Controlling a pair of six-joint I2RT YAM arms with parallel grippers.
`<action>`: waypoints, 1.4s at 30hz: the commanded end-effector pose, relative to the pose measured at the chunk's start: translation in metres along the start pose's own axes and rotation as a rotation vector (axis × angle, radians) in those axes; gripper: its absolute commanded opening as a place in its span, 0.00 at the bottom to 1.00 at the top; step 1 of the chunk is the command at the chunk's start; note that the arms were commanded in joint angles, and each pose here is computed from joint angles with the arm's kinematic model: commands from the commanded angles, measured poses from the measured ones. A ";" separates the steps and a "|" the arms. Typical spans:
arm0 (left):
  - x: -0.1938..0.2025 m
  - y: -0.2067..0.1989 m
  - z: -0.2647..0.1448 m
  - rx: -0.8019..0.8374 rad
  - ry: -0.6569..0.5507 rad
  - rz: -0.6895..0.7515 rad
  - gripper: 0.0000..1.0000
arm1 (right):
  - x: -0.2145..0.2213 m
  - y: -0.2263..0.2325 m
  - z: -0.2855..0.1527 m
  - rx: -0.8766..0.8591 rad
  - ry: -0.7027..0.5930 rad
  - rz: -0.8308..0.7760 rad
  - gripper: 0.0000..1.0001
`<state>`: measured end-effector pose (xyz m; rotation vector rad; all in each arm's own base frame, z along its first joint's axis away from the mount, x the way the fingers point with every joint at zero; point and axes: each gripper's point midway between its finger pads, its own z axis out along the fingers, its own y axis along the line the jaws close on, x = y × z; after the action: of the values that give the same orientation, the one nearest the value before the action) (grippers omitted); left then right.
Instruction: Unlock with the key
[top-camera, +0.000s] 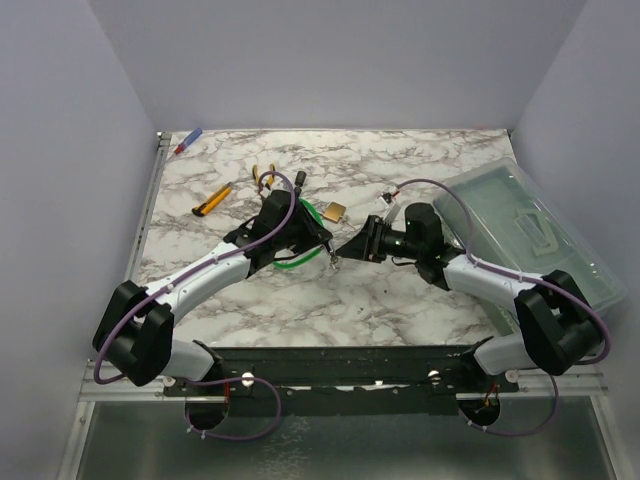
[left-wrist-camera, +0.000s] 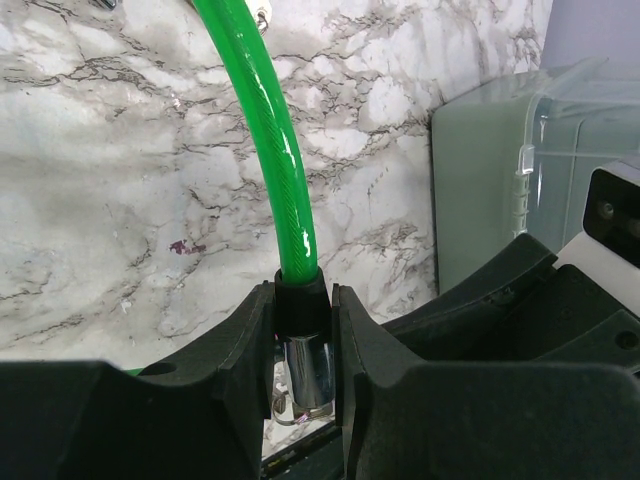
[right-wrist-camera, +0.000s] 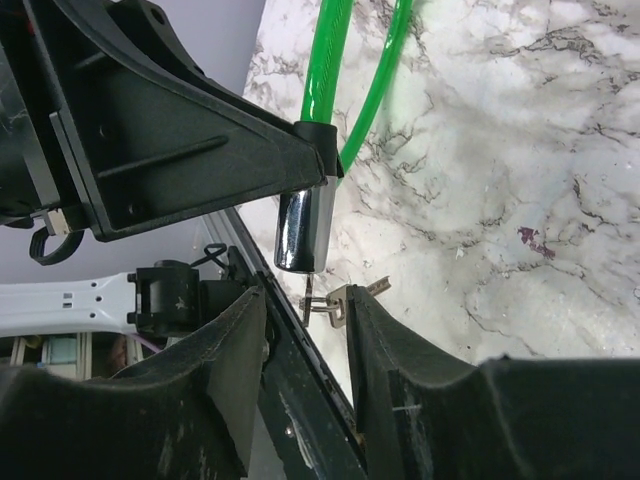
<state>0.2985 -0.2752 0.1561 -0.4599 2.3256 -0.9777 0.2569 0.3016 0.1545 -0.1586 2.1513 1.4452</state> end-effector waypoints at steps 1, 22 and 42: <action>-0.007 -0.007 0.002 0.022 -0.023 -0.013 0.00 | 0.011 0.000 0.001 0.019 0.018 -0.020 0.40; -0.011 -0.005 0.001 0.025 -0.031 -0.019 0.00 | 0.021 -0.006 0.010 0.052 0.043 -0.024 0.23; 0.000 -0.002 0.000 0.034 0.015 -0.040 0.00 | -0.012 0.003 0.023 0.079 -0.016 -0.125 0.00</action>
<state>0.3060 -0.2705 0.1563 -0.4892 2.3068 -0.9798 0.2575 0.3129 0.1421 -0.1737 2.2042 1.3493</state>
